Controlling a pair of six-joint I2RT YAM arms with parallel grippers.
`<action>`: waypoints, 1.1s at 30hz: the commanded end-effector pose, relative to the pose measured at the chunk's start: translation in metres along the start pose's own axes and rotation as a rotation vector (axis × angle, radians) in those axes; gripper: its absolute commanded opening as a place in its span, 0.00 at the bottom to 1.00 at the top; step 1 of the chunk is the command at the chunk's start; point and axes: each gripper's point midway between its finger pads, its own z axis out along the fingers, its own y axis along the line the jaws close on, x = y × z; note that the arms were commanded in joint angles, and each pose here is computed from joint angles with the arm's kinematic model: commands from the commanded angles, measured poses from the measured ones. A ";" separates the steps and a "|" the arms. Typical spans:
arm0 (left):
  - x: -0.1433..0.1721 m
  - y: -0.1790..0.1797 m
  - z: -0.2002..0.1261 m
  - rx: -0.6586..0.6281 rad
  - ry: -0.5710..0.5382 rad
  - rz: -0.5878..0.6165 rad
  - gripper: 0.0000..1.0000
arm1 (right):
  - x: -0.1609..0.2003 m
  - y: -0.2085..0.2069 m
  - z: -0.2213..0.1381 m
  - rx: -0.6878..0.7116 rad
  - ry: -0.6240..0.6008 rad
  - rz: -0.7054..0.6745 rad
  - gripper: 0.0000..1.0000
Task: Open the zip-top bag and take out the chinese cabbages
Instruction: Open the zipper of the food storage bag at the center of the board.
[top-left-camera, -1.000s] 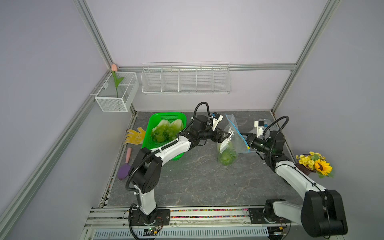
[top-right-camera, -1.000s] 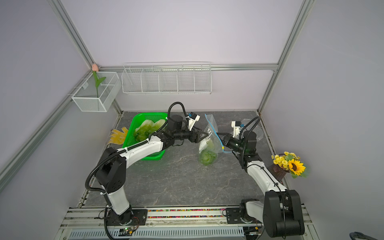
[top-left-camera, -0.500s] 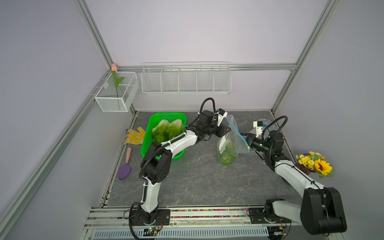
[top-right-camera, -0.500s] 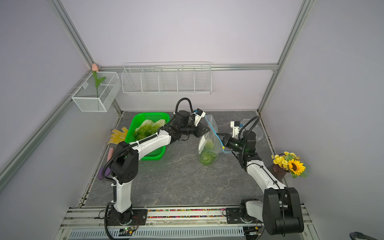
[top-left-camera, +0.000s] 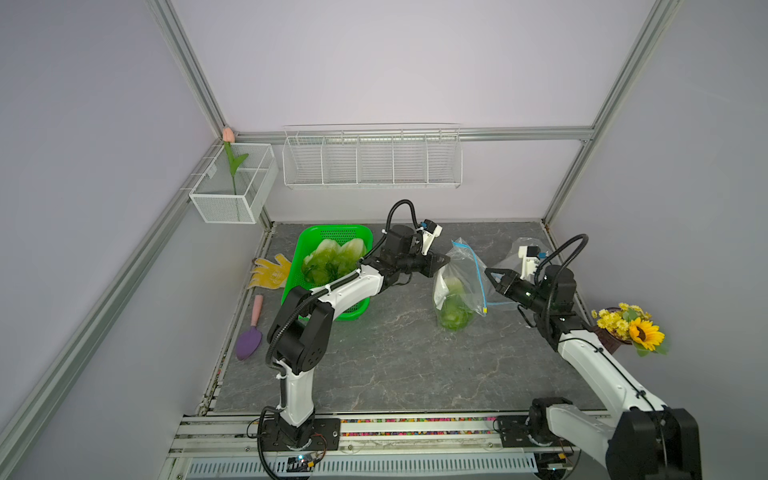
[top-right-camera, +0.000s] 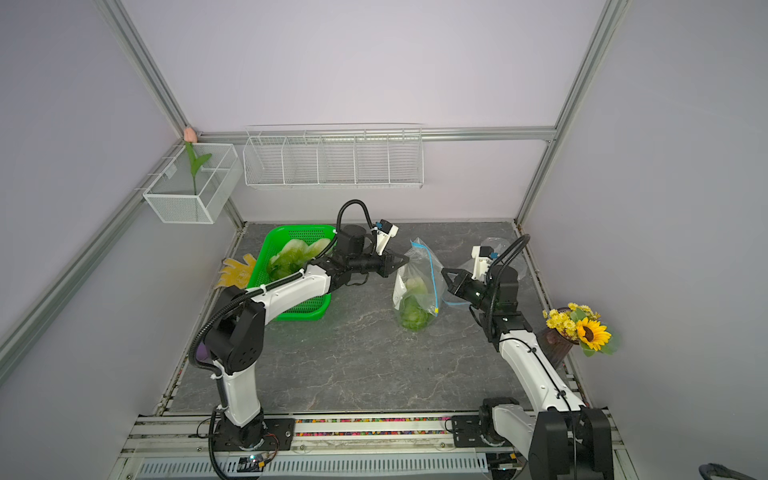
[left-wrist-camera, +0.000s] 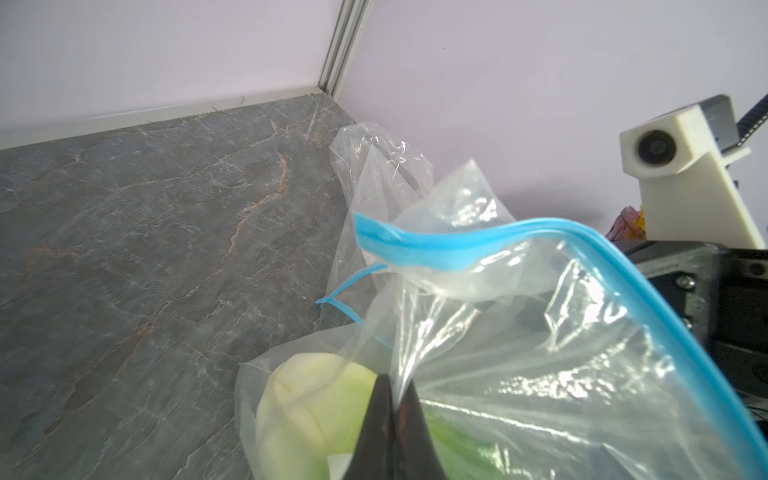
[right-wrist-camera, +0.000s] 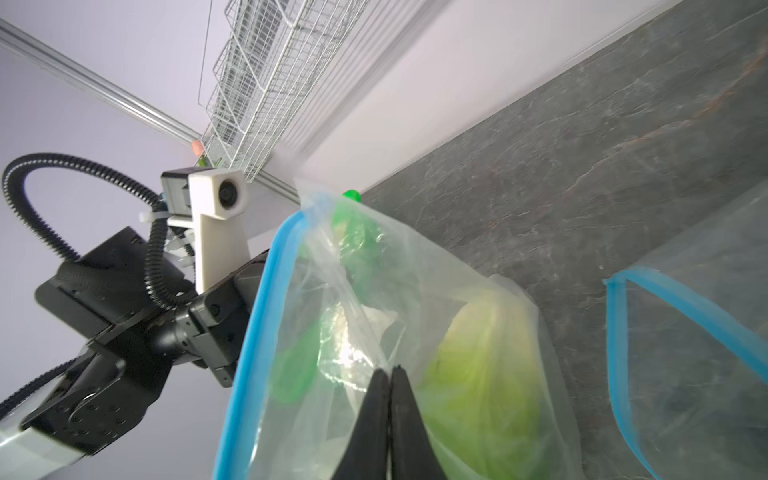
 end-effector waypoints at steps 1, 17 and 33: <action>-0.021 0.003 -0.021 -0.033 -0.074 0.010 0.00 | -0.008 -0.023 -0.013 0.133 -0.064 -0.027 0.07; -0.010 0.027 -0.052 -0.061 -0.102 -0.057 0.00 | -0.022 -0.036 -0.035 0.253 -0.133 -0.068 0.07; -0.016 0.021 -0.051 -0.025 -0.112 -0.068 0.00 | -0.011 0.060 -0.009 0.211 0.068 -0.606 0.80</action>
